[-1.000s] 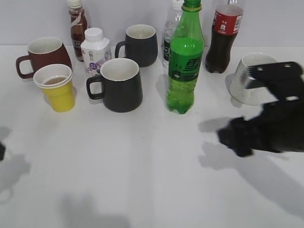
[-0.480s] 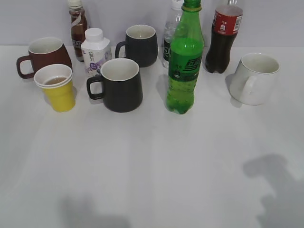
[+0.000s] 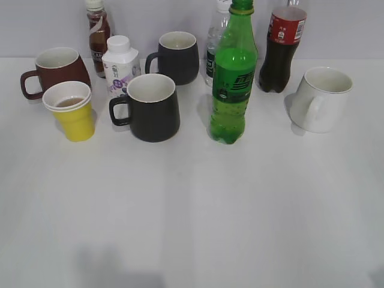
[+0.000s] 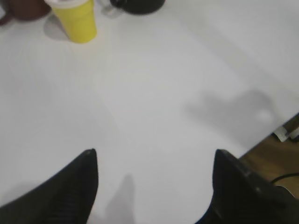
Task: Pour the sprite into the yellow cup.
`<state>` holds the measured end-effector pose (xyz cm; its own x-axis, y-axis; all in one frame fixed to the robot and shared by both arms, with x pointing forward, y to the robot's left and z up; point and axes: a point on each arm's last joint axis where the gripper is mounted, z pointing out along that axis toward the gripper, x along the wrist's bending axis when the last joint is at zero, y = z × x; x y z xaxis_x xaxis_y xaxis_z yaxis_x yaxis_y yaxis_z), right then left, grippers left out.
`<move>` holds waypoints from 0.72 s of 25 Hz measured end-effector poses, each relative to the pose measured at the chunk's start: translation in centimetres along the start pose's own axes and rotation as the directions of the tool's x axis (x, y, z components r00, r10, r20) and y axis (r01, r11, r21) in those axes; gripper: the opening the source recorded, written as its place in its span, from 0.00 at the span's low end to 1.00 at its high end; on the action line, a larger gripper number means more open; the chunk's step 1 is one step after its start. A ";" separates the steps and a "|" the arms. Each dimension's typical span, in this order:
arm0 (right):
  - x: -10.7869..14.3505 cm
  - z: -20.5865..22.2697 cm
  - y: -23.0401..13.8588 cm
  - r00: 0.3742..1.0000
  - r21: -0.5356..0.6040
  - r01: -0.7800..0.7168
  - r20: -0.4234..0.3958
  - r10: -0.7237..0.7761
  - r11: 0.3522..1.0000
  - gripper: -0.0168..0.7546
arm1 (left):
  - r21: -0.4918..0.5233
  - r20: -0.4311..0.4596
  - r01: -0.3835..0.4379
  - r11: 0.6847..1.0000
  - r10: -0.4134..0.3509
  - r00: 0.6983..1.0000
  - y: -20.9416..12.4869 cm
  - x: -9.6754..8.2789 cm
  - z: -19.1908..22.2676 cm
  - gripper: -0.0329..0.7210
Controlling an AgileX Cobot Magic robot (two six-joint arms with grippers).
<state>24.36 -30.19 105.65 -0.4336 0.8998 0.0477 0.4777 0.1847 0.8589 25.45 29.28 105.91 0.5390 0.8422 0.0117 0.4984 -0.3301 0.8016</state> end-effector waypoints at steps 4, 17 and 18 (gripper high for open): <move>-0.1 -0.5 -0.7 0.999 -0.067 0.040 0.001 -0.040 0.997 0.66 | -0.004 -0.003 -0.002 1.000 0.002 1.000 -0.1 0.0 0.4 0.81; -0.1 -0.4 -0.6 0.999 -0.074 0.052 0.003 -0.052 0.996 0.65 | -0.005 -0.005 -0.003 1.000 0.003 1.000 -0.1 0.0 0.4 0.81; -0.1 -0.4 -0.6 0.999 -0.074 0.052 0.003 -0.052 0.996 0.65 | -0.005 -0.005 -0.003 1.000 0.003 1.000 -0.1 0.0 0.4 0.81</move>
<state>23.78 -30.60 105.33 -0.4557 0.8901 0.0018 0.3971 0.2015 0.8954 25.68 29.17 105.60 0.5372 0.8433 0.0167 0.4934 -0.3303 0.8046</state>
